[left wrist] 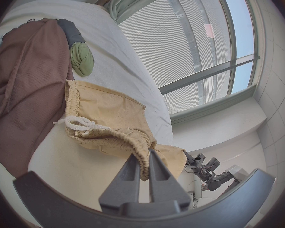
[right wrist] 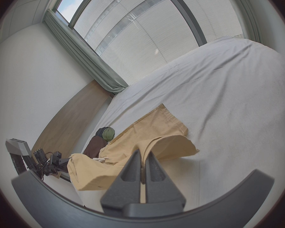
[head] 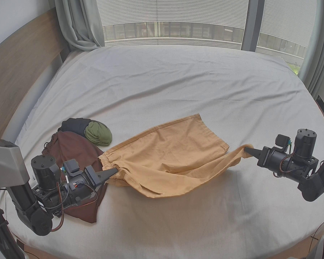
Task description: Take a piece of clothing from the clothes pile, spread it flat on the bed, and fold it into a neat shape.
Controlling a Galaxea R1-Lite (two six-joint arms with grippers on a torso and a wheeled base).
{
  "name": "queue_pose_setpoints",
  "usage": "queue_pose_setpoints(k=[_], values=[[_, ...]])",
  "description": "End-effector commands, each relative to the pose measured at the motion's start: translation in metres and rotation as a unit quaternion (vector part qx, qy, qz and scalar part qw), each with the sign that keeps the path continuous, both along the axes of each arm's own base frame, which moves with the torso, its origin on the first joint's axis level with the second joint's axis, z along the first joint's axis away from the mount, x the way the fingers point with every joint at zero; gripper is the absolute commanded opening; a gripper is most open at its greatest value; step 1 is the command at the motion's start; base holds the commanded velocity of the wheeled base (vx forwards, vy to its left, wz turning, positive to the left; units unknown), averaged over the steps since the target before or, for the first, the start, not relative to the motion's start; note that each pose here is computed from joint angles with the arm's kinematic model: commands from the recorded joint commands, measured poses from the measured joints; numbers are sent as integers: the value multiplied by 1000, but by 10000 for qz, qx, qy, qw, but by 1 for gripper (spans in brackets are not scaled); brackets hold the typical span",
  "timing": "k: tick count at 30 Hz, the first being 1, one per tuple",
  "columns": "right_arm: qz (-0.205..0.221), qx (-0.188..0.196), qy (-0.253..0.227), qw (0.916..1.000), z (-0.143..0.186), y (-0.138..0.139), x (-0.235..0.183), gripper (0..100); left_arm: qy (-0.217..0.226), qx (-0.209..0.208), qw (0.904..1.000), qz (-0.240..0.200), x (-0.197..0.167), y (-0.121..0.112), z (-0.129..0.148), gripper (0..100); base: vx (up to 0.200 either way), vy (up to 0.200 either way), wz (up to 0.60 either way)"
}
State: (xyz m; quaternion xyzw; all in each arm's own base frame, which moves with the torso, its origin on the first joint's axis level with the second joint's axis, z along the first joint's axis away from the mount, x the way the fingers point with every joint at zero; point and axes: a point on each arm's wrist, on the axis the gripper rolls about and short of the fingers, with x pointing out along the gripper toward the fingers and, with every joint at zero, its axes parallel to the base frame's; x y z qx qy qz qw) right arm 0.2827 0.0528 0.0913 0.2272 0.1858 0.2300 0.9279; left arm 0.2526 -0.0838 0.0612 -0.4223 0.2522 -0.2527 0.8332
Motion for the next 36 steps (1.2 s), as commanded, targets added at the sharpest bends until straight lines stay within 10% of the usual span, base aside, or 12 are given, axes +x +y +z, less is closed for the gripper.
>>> queue_pose_setpoints(k=[1,36], values=[[-13,26,-135,9999,8,1,11,0,77,-123,9999,13,2,-3,0,0,0,0,0],[-58,180,-281,9994,31,18,126,0,62,-360,9927,1146,40,-1,-9,0,0,0,0]])
